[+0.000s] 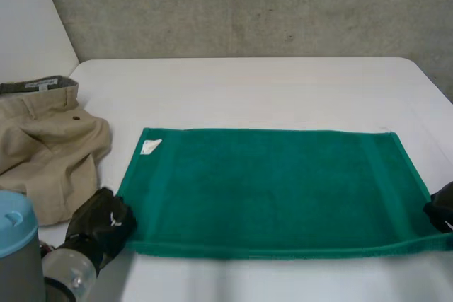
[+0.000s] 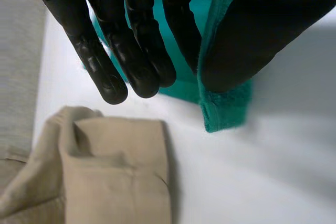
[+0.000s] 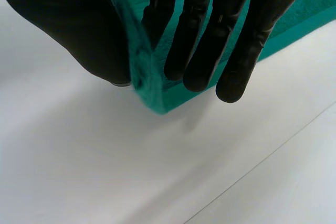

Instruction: Fold the laundry.

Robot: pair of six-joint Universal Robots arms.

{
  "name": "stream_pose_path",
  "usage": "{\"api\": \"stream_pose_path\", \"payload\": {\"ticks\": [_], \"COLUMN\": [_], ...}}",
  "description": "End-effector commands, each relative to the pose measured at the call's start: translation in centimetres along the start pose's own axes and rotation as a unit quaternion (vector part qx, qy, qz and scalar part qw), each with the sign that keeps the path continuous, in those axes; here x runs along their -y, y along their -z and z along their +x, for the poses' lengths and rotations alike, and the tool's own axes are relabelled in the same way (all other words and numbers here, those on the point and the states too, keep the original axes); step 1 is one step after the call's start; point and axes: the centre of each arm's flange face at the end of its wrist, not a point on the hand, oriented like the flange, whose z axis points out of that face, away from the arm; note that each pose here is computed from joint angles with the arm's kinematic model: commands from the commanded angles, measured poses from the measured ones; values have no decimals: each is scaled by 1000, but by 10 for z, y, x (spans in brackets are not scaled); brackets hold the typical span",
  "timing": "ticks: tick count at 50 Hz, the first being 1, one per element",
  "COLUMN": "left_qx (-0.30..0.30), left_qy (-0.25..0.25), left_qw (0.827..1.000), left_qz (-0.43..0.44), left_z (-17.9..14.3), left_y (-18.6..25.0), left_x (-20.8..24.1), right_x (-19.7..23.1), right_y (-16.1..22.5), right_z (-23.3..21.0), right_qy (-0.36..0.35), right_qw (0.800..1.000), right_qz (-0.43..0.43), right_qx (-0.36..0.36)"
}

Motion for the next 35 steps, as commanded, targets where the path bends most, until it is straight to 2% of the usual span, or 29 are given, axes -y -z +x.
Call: {"api": "stream_pose_path", "payload": {"ticks": [1, 10, 18, 28, 35], "left_qx": [84, 161, 222, 253, 251], "left_qy": [53, 73, 89, 96, 98], "left_qw": [993, 982, 968, 958, 958], "left_qz": [63, 72, 75, 96, 98], "left_z": [-22, -38, -56, -65, -56], "left_y": [-57, -147, -200, -235, -246], "left_x": [32, 54, 67, 79, 81], "right_x": [26, 57, 74, 92, 101], "right_y": [-29, -71, -108, -151, -164], "right_z": [10, 44, 70, 79, 82], "right_qy": [-15, -28, -8, 4, -13], "right_qw": [995, 978, 959, 949, 944], "right_qz": [63, 129, 148, 156, 155], "right_qx": [-72, -163, -242, -274, -290]}}
